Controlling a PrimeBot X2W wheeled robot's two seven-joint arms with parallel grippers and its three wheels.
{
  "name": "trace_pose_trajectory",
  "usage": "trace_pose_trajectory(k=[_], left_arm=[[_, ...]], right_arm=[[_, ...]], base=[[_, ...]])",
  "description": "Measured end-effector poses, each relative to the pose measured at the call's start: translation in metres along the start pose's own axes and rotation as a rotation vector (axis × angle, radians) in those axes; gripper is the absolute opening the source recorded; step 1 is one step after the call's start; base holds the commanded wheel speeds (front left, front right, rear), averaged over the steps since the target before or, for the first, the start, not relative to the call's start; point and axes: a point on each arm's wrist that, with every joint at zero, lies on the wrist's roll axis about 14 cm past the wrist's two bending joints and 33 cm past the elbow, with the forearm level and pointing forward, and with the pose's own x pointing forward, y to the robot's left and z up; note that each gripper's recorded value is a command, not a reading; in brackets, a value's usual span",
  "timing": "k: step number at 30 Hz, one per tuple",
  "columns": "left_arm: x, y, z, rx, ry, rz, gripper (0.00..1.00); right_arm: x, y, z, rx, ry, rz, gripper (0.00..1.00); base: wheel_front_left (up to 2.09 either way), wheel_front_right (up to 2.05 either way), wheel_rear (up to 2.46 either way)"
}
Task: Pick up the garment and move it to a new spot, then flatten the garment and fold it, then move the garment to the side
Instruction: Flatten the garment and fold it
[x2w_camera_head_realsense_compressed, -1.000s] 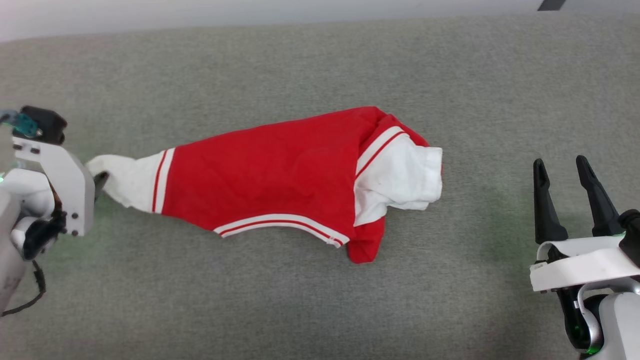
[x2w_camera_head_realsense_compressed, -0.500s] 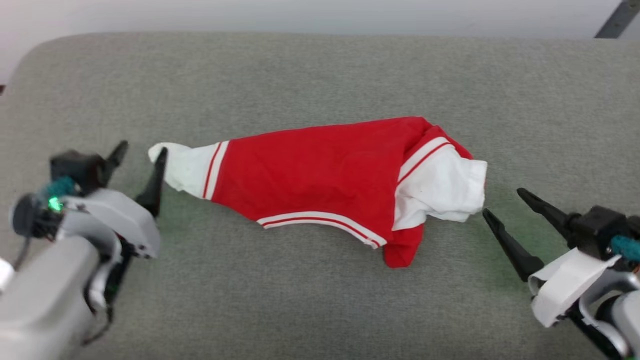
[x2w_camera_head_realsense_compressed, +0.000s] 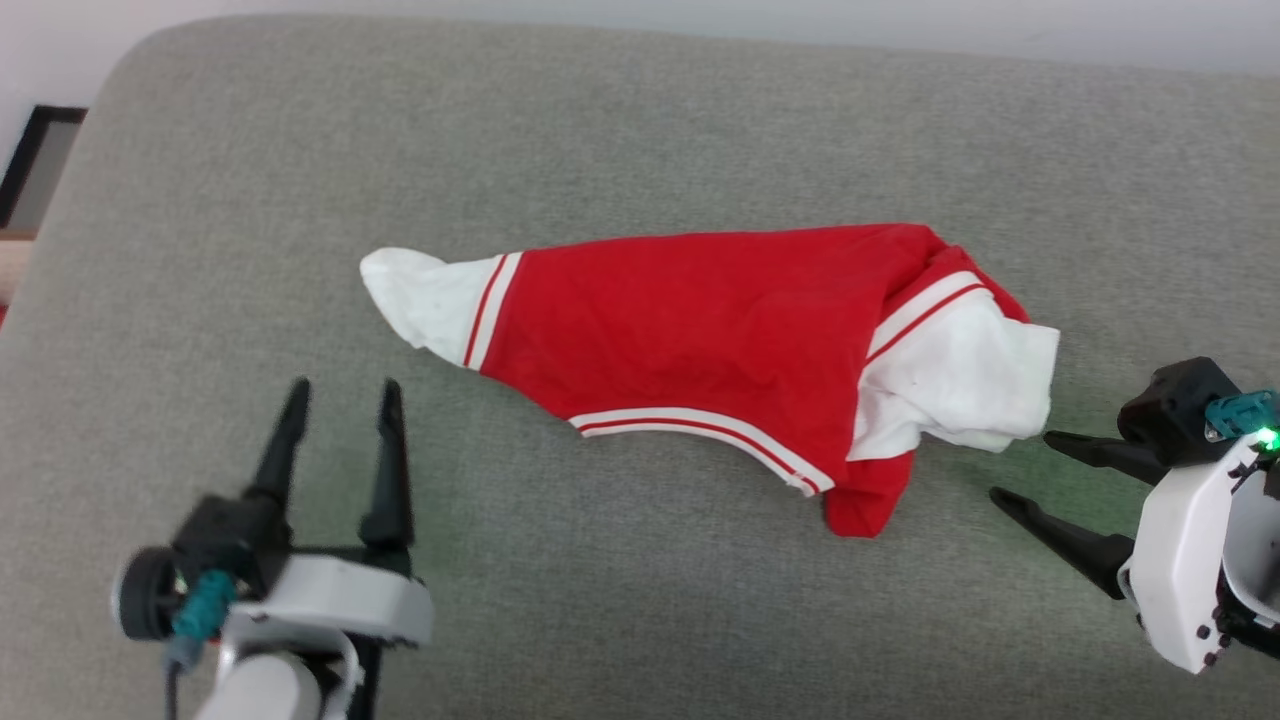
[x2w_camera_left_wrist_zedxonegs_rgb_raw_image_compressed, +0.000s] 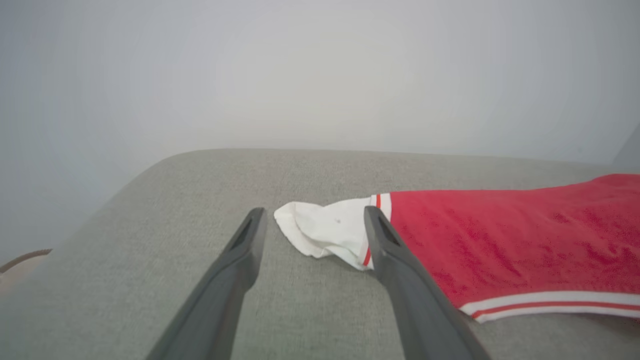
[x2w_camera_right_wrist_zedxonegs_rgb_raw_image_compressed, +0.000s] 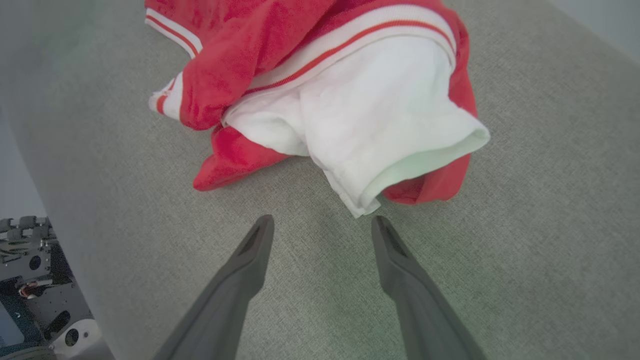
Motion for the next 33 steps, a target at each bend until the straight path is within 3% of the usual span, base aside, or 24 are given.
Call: trace_pose_trajectory(k=[5, 14, 15, 16, 17, 18, 26, 29, 33], left_arm=[[-0.014, -0.004, -0.015, -0.027, 0.027, 0.008, 1.0], [-0.017, -0.004, -0.03, -0.046, 0.048, 0.019, 1.0], [-0.017, -0.004, -0.031, -0.046, 0.049, 0.02, 1.0], [-0.017, -0.004, -0.032, -0.051, 0.05, 0.019, 1.0], [-0.017, -0.004, -0.033, -0.053, 0.052, 0.02, 1.0], [-0.017, -0.004, -0.034, -0.056, 0.054, 0.018, 1.0], [-0.013, -0.014, -0.04, -0.088, 0.058, -0.01, 1.0], [-0.011, -0.018, -0.042, -0.089, 0.059, -0.023, 1.0], [-0.006, -0.021, -0.044, -0.098, 0.058, -0.03, 1.0]], right_arm=[[0.008, -0.004, -0.006, -0.045, 0.097, 0.023, 1.0], [0.034, -0.007, -0.003, -0.063, 0.123, 0.053, 1.0], [0.036, -0.005, -0.003, -0.066, 0.126, 0.063, 0.57], [0.038, -0.003, -0.005, -0.066, 0.13, 0.071, 0.4], [0.039, -0.001, -0.006, -0.066, 0.138, 0.078, 0.06], [0.04, 0.001, -0.009, -0.064, 0.148, 0.084, 0.0], [0.032, -0.006, -0.008, -0.052, 0.137, 0.056, 0.0], [0.017, -0.025, -0.011, -0.039, 0.139, -0.002, 0.0], [-0.021, -0.062, -0.035, 0.06, 0.174, -0.125, 0.0]], base=[[0.0, 0.0, 0.0], [0.0, 0.0, 0.0], [0.0, 0.0, 0.0], [0.0, 0.0, 0.0], [0.0, 0.0, 0.0], [0.0, 0.0, 0.0], [0.0, 0.0, 0.0], [0.0, 0.0, 0.0], [0.0, 0.0, 0.0]])
